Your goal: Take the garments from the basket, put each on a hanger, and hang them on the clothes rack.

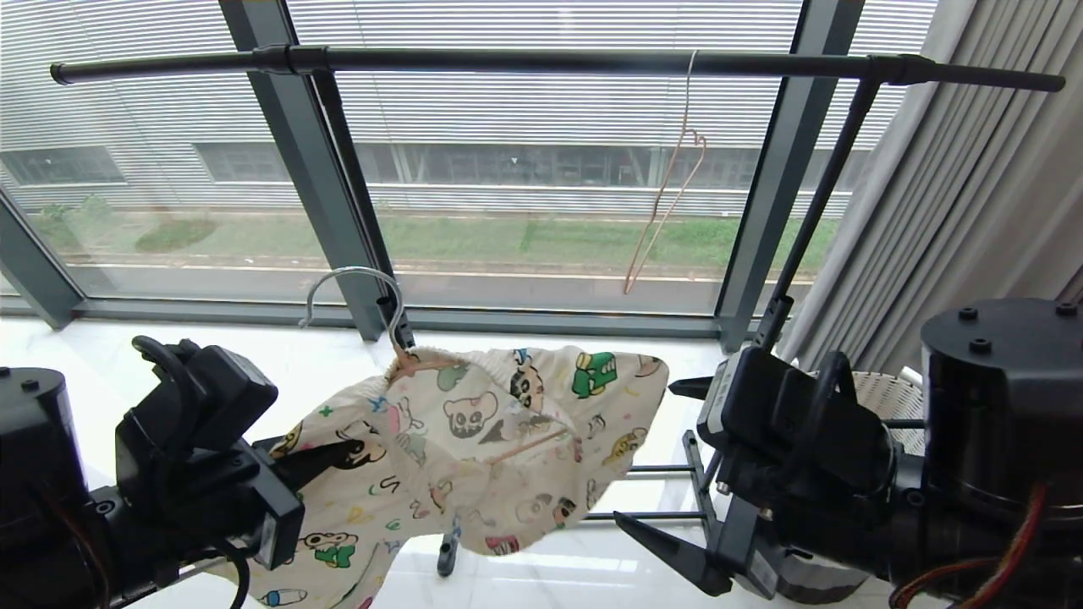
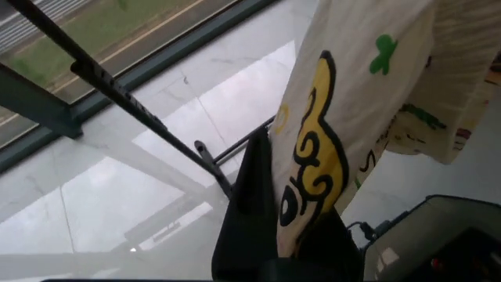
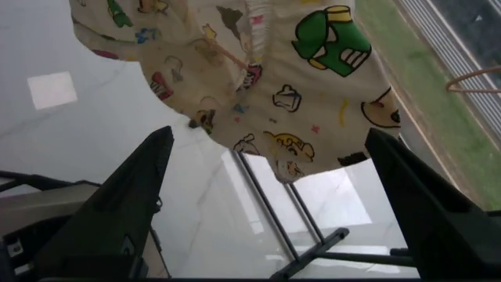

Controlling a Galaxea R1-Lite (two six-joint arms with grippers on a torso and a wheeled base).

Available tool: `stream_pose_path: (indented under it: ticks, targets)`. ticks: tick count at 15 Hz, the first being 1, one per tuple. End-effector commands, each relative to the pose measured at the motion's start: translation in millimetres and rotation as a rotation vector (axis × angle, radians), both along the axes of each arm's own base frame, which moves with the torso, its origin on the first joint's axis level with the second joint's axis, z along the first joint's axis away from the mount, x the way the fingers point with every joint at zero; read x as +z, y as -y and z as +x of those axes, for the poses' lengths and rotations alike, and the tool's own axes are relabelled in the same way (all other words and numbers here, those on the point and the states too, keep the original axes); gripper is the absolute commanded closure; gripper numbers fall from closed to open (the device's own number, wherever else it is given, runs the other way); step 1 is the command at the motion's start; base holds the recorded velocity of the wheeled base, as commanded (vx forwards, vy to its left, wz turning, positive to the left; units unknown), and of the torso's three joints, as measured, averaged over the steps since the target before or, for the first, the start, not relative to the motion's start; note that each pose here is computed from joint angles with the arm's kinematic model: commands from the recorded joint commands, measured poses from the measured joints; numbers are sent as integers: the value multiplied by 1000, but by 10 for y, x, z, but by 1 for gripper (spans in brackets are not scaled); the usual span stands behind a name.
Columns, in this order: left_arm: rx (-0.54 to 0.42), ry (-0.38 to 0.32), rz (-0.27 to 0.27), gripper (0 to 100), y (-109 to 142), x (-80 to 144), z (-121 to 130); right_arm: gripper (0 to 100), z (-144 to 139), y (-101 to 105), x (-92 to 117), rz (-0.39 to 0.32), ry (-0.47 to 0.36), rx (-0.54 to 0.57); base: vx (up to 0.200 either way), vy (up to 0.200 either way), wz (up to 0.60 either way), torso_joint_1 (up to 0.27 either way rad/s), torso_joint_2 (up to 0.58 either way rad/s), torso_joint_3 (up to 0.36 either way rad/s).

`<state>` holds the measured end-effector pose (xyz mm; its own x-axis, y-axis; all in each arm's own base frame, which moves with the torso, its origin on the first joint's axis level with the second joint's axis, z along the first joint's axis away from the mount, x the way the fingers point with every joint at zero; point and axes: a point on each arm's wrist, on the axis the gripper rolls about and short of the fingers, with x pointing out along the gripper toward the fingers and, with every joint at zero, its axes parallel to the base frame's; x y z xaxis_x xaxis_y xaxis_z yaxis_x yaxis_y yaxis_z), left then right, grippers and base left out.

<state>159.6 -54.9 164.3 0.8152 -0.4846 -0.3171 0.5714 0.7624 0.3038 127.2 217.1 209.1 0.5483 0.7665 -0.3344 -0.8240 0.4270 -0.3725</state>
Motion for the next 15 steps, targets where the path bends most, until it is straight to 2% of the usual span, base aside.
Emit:
stream_pose_path:
  ticks: [1, 4, 8, 10, 12, 15]
  targets:
    - [-122, 12, -4, 100, 171, 18, -93, 0, -24, 129, 171, 26, 33, -12, 0, 0, 0, 0, 0, 0]
    - [-223, -22, 25, 100, 342, -75, -172, 0, -65, 266, 269, -39, 59, 49, 0, 0, 0, 0, 0, 0]
    - [-304, -8, 70, 100, 643, -76, -290, 0, -131, 302, 189, -131, 15, 160, 0, 0, 0, 0, 0, 0]
    - [-310, 16, 103, 100, 836, -48, -349, 0, -142, 270, 115, -194, -37, 185, 0, 0, 0, 0, 0, 0]
    - [-287, 21, 140, 100, 963, -74, -362, 0, -90, 185, 87, -221, -69, 194, 0, 0, 0, 0, 0, 0]
    - [-288, 25, 147, 100, 1003, -69, -364, 0, -42, 120, 14, -237, -116, 180, 0, 0, 0, 0, 0, 0]
